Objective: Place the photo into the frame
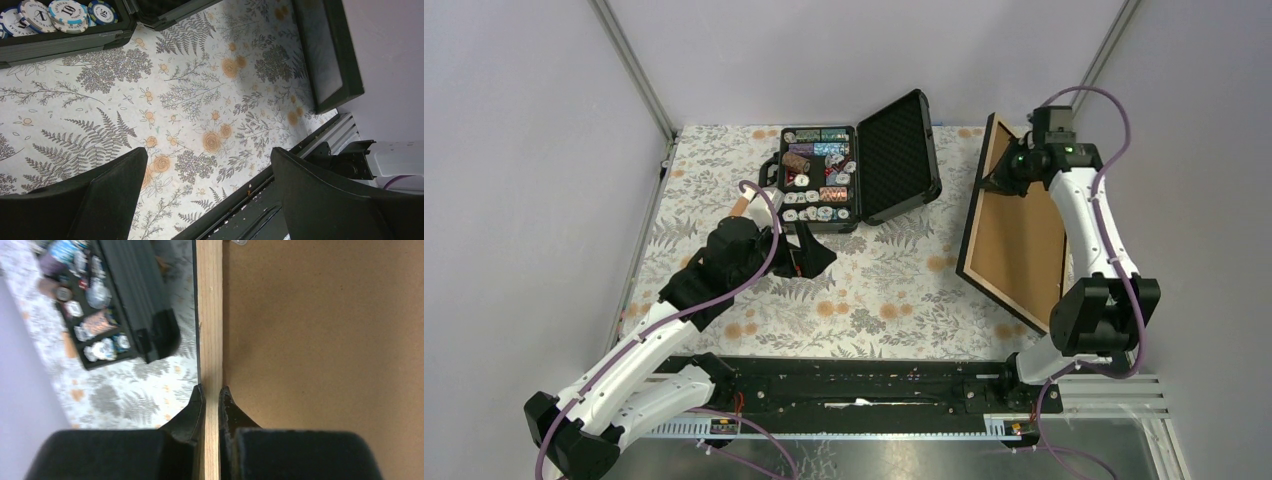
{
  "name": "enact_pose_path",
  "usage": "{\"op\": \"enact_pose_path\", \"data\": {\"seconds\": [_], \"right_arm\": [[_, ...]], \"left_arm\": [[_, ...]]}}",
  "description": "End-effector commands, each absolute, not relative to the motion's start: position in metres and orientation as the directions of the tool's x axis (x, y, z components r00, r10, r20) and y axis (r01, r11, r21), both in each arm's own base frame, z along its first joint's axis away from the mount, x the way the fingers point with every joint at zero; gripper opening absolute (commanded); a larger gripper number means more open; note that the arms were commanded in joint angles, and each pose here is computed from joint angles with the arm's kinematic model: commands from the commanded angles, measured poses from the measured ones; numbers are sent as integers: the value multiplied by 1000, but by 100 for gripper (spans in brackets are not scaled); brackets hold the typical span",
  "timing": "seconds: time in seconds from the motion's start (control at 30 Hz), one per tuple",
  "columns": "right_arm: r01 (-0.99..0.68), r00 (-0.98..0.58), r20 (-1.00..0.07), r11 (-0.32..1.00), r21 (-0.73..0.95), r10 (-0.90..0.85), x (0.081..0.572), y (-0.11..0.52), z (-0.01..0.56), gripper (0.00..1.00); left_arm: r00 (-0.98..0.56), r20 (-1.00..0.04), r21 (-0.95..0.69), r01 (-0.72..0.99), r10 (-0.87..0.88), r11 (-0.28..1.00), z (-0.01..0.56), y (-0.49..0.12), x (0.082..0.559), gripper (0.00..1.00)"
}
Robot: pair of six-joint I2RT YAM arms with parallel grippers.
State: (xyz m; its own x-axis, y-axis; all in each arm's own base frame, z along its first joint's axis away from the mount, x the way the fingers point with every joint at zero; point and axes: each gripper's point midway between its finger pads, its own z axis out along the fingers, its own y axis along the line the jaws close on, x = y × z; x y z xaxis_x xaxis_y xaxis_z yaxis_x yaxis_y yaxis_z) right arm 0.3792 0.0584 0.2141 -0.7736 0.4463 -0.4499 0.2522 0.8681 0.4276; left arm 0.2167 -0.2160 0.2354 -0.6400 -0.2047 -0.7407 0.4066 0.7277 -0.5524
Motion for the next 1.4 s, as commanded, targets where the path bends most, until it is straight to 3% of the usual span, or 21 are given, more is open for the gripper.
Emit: {"op": "enact_pose_path", "data": {"seconds": [0.0, 0.17, 0.53, 0.8, 0.97, 1.0, 1.03, 1.13, 1.23, 1.3, 1.37], "right_arm": [[109, -683, -494, 744, 659, 538, 394, 74, 304, 0], [46, -663, -439, 618, 785, 606, 402, 83, 341, 0], [-31, -604, -429, 518, 855, 671, 417, 88, 399, 0], [70, -555, -254, 349, 934, 792, 399, 30, 351, 0], [130, -631, -327, 511, 850, 704, 385, 25, 300, 0], [136, -669, -334, 552, 823, 664, 380, 28, 288, 3], [149, -690, -331, 574, 805, 644, 376, 29, 276, 14], [199, -757, -376, 737, 645, 534, 362, 28, 235, 60], [180, -808, -432, 865, 468, 402, 355, 32, 210, 87], [151, -829, -434, 887, 435, 354, 350, 40, 196, 98], [86, -837, -467, 911, 402, 285, 348, 52, 194, 100]], "left_arm": [[-617, -751, -573, 435, -233, 695, 256, -219, 217, 99], [-621, -746, -583, 438, -239, 684, 259, -221, 215, 99], [-620, -744, -591, 434, -251, 680, 262, -221, 215, 99], [-648, -729, -616, 478, -223, 626, 269, -239, 216, 99], [-673, -695, -680, 501, -253, 536, 280, -268, 231, 99], [-677, -686, -692, 494, -265, 527, 280, -272, 236, 99], [-685, -677, -699, 484, -270, 527, 280, -275, 241, 99], [-741, -622, -747, 466, -253, 474, 275, -295, 247, 99], [-774, -586, -772, 442, -241, 457, 263, -303, 249, 99], [-787, -570, -778, 425, -235, 463, 254, -303, 248, 99], [-799, -556, -784, 412, -229, 465, 246, -301, 244, 99]]}}
